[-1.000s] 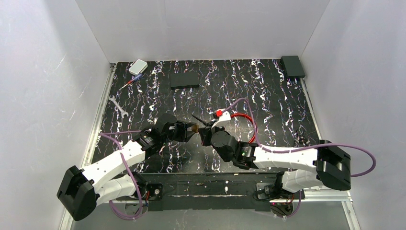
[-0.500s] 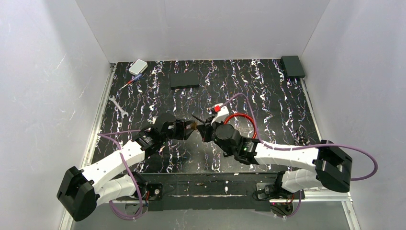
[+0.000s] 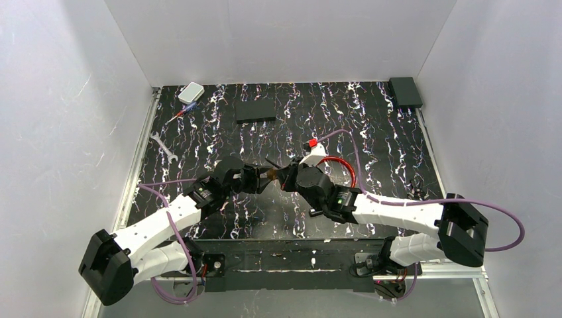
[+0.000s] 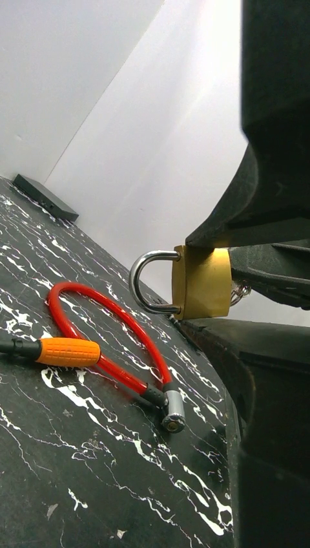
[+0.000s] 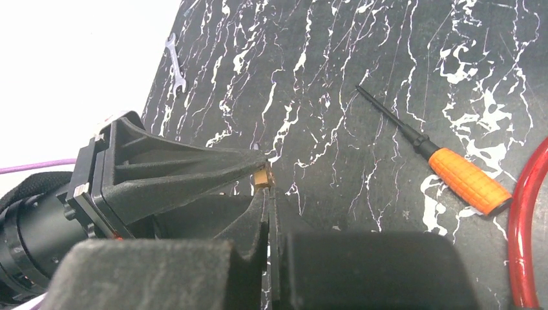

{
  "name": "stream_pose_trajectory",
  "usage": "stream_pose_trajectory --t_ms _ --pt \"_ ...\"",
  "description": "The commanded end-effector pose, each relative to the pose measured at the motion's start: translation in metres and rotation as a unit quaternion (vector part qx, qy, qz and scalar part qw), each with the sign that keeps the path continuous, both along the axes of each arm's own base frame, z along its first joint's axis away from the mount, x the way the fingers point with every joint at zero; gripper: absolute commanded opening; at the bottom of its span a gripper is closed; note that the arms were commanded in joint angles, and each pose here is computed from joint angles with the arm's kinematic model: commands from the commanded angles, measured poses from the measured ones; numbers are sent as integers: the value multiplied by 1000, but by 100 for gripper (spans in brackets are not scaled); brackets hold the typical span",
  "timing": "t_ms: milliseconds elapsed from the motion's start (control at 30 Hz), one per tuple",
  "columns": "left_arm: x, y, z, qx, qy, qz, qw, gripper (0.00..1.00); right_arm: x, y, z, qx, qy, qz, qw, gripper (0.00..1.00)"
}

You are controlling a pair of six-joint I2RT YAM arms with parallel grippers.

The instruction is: Unlock with the key

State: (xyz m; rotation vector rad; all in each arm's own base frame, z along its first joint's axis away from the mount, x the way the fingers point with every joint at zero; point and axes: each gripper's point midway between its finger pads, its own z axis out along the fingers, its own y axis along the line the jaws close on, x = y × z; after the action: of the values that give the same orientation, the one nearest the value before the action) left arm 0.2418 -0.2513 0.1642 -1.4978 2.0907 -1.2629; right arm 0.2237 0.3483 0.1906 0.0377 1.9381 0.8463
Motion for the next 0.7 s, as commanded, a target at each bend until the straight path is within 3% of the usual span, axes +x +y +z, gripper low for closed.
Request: stream_pose_trajectory --t_ms 0,400,567,667 --pt "-19 -33 46 -77 -40 -83 993 0 8 0 -1 13 25 -33 999 1" --pt "-20 -30 45 -76 -40 -78 993 0 6 -2 3 4 5 -17 1000 1" --pt "-20 -24 42 -65 -42 -68 995 0 3 -7 9 -7 -2 -9 1000 47" --pt "-18 -21 42 -60 -47 -61 995 0 0 -10 17 -13 -9 3 1000 63"
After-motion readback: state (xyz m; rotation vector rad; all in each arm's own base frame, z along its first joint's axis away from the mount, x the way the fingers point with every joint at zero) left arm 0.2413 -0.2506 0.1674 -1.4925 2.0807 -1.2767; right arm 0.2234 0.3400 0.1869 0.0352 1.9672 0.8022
